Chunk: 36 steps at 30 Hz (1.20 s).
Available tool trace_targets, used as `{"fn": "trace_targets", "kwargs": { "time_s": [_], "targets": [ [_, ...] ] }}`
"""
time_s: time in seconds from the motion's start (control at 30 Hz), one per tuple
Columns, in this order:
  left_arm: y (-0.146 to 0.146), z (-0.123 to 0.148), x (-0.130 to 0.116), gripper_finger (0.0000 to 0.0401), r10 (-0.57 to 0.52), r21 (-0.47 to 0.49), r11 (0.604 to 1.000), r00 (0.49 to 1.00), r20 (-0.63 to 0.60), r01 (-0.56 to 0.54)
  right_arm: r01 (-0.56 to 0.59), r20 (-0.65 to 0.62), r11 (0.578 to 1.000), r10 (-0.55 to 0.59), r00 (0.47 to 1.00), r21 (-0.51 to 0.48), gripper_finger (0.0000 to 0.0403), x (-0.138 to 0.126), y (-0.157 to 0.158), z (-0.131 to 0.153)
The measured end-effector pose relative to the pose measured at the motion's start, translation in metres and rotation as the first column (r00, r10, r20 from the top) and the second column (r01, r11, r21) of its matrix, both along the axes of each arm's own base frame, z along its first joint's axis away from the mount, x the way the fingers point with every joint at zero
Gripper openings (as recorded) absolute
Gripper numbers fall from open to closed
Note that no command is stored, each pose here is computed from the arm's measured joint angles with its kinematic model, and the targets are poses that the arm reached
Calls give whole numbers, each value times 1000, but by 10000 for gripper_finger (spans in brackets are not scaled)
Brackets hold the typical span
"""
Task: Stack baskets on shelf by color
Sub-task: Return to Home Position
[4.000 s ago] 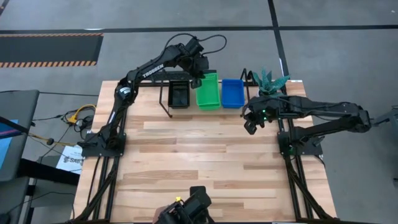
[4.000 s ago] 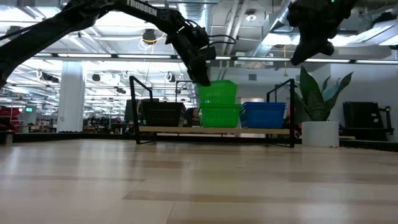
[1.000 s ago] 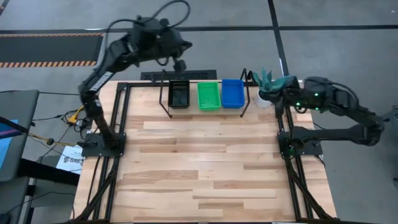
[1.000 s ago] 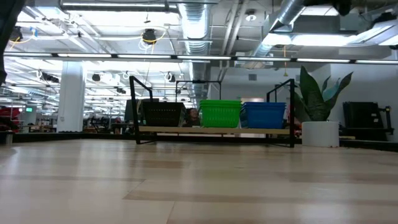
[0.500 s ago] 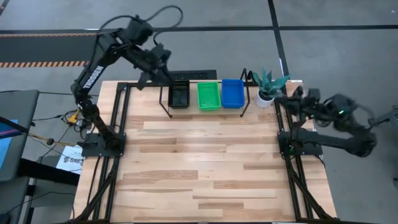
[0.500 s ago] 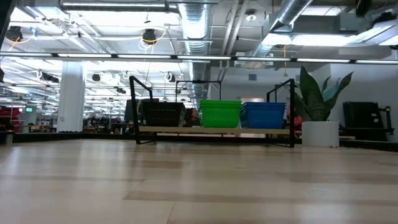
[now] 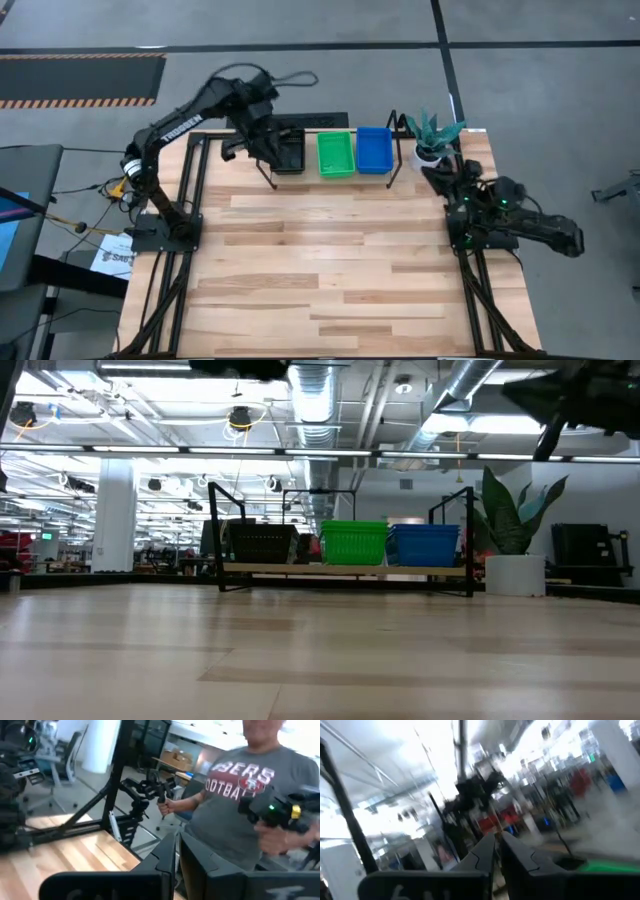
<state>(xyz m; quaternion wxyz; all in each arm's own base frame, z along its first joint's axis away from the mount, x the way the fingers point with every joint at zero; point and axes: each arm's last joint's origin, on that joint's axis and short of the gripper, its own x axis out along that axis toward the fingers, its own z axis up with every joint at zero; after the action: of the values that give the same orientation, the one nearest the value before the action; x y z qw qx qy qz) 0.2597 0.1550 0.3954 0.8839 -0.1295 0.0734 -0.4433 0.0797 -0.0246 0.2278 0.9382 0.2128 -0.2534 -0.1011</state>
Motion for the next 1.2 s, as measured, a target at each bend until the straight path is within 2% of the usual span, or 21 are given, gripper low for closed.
{"fn": "trace_targets", "kwargs": {
  "time_s": [0.07, 0.2, 0.3, 0.4, 0.47, 0.57, 0.6, 0.7, 0.73, 0.8, 0.83, 0.87, 0.9, 0.93, 0.97, 1.03, 1.07, 1.1, 1.13, 1.17, 1.2],
  "targets": [
    [-3, -18, 3, 13, -18, 17, 1000, 999, 41, 17, 16, 5, 1000, -16, 1000, -4, 53, -1, -1, -5],
    [-15, -47, 12, 13, -68, 4, 998, 997, 28, 68, 6, -32, 1000, -6, 999, -9, 53, 3, -4, -18],
    [-25, -65, 21, 13, -112, 22, 994, 992, 55, 111, 4, -75, 999, -1, 997, 40, 53, 5, -8, -28],
    [-35, -77, 33, 13, -160, 50, 987, 983, 92, 156, 27, -112, 996, -18, 994, 82, 53, 6, -11, -32],
    [-40, -78, 42, 13, -185, 29, 983, 981, 65, 184, 19, -118, 997, -10, 993, 74, 53, 5, -12, -33],
    [-41, -64, 53, 13, -193, -26, 981, 981, -32, 192, -31, -107, 999, 34, 994, 31, 53, 4, -12, -30],
    [-40, -54, 55, 13, -161, -13, 987, 983, -87, 161, -53, -108, 998, 55, 993, 21, 53, 4, -12, -30],
    [-36, -23, 53, 13, 81, 165, 985, 967, -242, -42, -108, -118, 994, 108, 987, 3, 53, 4, -12, -30],
    [-35, -11, 53, 13, 144, 217, 972, 963, -226, -95, -125, -123, 992, 123, 985, -3, 53, 4, -12, -30],
    [-36, 26, 50, 13, 221, 281, 941, 971, -94, -187, -154, -131, 988, 151, 980, -13, 53, 4, -11, -30],
    [-38, 49, 45, 13, 273, 300, 919, 962, -16, -256, -164, -133, 986, 161, 978, -16, 53, 4, -11, -30],
    [-41, 72, 36, 13, 363, 324, 875, 930, 58, -361, -168, -134, 986, 164, 977, -17, 53, 4, -11, -30],
    [-46, 94, 25, 13, 473, 342, 805, 873, 120, -484, -168, -133, 986, 165, 977, -15, 53, 4, -11, -30],
    [-51, 112, 12, 13, 581, 357, 714, 794, 180, -603, -171, -132, 985, 168, 977, -9, 53, 4, -11, -30],
    [-57, 129, -2, 13, 678, 362, 601, 695, 241, -712, -173, -131, 985, 170, 977, -5, 53, 4, -11, -30],
    [-72, 155, -31, 13, 803, 337, 385, 492, 336, -859, -178, -129, 984, 176, 976, 3, 53, 4, -11, -30],
    [-80, 166, -45, 13, 834, 304, 296, 400, 379, -905, -180, -128, 984, 180, 975, 9, 53, 4, -11, -31],
    [-89, 175, -59, 13, 847, 262, 239, 333, 414, -935, -182, -127, 983, 182, 975, 15, 53, 4, -11, -31],
    [-96, 183, -72, 13, 853, 219, 202, 282, 438, -954, -184, -125, 983, 185, 975, 20, 53, 4, -11, -31],
    [-103, 189, -83, 13, 853, 187, 191, 257, 454, -964, -186, -122, 982, 188, 975, 25, 53, 4, -11, -31],
    [-109, 192, -93, 13, 849, 171, 198, 256, 462, -965, -187, -118, 982, 188, 975, 25, 53, 4, -10, -30]
  ]
}}
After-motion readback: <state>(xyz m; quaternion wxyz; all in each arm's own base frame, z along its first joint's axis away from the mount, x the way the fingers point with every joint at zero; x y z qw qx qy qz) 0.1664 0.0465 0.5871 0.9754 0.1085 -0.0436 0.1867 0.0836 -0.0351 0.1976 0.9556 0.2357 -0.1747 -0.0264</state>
